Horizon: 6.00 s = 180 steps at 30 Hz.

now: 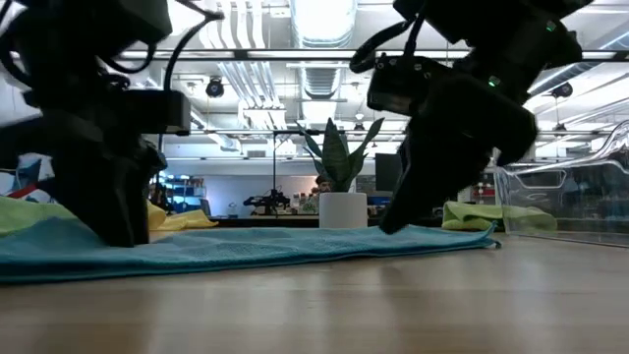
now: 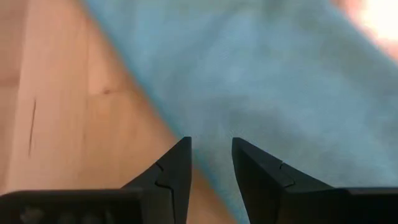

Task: Fold microfiber towels
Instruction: Fold the blue towel on the table

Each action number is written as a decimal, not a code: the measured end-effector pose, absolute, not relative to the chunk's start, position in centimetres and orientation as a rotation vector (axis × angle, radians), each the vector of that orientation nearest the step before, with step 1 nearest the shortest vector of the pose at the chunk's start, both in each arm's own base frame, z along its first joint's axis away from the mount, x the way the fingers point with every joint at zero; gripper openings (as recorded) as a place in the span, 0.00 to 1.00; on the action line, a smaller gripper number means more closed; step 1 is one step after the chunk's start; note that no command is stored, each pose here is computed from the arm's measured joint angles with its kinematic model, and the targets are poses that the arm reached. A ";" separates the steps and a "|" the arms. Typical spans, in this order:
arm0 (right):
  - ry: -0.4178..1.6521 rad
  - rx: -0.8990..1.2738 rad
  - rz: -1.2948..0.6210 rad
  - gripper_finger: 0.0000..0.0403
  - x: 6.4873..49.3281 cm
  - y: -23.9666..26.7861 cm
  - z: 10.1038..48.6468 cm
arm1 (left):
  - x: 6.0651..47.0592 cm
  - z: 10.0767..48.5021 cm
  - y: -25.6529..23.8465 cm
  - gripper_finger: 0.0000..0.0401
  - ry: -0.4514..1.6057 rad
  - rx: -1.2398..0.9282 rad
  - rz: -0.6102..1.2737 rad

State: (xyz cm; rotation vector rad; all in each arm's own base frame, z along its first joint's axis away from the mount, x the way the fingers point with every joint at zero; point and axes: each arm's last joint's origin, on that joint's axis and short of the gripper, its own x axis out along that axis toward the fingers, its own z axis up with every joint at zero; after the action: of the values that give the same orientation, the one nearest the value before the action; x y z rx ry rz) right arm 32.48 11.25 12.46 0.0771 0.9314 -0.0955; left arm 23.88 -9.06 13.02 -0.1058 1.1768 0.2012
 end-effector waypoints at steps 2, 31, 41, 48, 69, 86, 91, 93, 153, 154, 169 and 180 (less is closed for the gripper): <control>0.962 0.067 -0.105 0.28 32.5 11.3 11.6 | 23.3 12.3 -8.4 0.36 1.238 -0.077 0.229; 0.898 0.277 -0.410 0.52 34.7 0.1 16.3 | 22.2 17.9 -12.4 0.36 1.223 -0.314 -0.140; 1.011 0.375 -0.400 0.56 38.7 -3.4 11.3 | 19.1 17.3 -13.9 0.36 1.323 -0.241 0.057; 1.010 0.278 -0.451 0.39 39.7 -2.5 10.2 | 17.2 17.3 -15.5 0.36 1.172 -0.192 0.106; 0.990 0.007 -0.530 0.03 32.8 -4.8 23.8 | 22.9 21.8 -15.1 0.36 0.406 -0.081 0.043; 0.943 0.147 -0.294 0.04 37.7 4.0 19.8 | 23.2 22.5 -14.3 0.36 0.385 -0.081 0.063; 0.982 0.124 -0.270 0.04 39.4 5.5 18.2 | 23.1 22.5 -14.3 0.36 0.387 -0.081 0.058; 0.991 0.116 -0.262 0.04 40.0 6.0 17.6 | 23.1 22.4 -14.4 0.36 0.390 -0.083 0.048; 0.929 -0.012 -0.120 0.48 40.9 13.8 14.8 | 26.4 11.0 -14.8 0.36 0.705 -0.158 0.145; 0.933 -0.016 -0.125 0.48 41.0 13.8 14.6 | 26.5 10.9 -14.9 0.36 0.703 -0.162 0.148; 0.968 -0.019 -0.136 0.32 41.7 13.8 12.6 | 26.5 10.5 -14.9 0.36 0.698 -0.181 0.157; 0.949 0.018 -0.156 0.10 41.9 13.3 12.9 | 26.5 10.4 -14.9 0.36 0.698 -0.186 0.151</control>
State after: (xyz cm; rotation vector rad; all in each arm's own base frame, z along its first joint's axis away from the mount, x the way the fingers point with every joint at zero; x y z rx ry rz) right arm 41.90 13.33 12.95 0.0179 0.9493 -0.1562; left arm 26.53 -14.92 10.40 -0.1861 0.6981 0.1514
